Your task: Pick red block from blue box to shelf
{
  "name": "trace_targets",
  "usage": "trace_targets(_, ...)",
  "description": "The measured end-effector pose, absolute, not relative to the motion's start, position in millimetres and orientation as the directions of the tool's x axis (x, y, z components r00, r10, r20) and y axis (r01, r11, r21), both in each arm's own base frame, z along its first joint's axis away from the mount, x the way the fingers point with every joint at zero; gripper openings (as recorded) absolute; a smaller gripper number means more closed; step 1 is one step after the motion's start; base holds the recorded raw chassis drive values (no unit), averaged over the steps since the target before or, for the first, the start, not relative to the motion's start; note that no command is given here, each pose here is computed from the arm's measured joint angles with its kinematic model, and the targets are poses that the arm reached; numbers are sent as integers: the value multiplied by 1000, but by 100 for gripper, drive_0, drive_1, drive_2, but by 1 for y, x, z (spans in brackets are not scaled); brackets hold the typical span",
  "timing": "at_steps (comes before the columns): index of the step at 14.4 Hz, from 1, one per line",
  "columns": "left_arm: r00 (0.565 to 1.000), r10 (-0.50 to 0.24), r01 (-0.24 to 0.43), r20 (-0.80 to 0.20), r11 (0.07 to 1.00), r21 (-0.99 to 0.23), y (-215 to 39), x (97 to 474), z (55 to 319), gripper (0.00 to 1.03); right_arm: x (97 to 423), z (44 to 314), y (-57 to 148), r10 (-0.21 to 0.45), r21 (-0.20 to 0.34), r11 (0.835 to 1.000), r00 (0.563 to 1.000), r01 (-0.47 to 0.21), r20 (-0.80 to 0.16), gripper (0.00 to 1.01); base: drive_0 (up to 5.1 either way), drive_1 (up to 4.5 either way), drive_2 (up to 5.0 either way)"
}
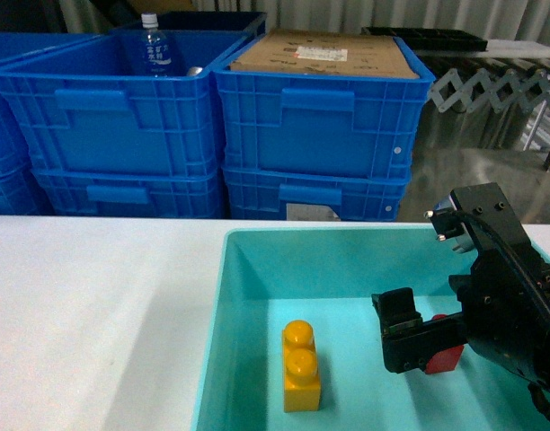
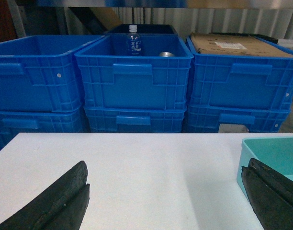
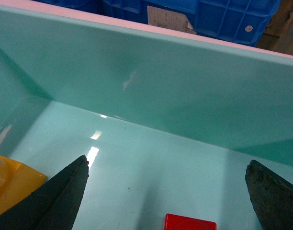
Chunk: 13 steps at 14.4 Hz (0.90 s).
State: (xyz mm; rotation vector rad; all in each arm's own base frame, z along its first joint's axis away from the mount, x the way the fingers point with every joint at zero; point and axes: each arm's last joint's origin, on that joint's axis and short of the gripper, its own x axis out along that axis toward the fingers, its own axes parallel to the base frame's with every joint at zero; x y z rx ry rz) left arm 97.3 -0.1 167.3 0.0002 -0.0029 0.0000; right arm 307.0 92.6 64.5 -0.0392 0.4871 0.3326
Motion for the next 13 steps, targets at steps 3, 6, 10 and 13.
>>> trace_targets(3,1000,0,0,3,1000,0,0,97,167,98,307,61,92,304,43,946,830,-322,-467,98,0,0,0)
trace_targets(6,1000,0,0,3,1000,0,0,97,167,98,308,54,88,303,48,947,829,-318,-470,98,0,0,0)
trace_targets(10,1000,0,0,3,1000,0,0,97,167,98,304,45,86,305,61,947,819,-316,-486,98,0,0,0)
trace_targets(13,1000,0,0,3,1000,0,0,97,167,98,293,36,79,317,76,943,803,-325,-505,74,0,0,0)
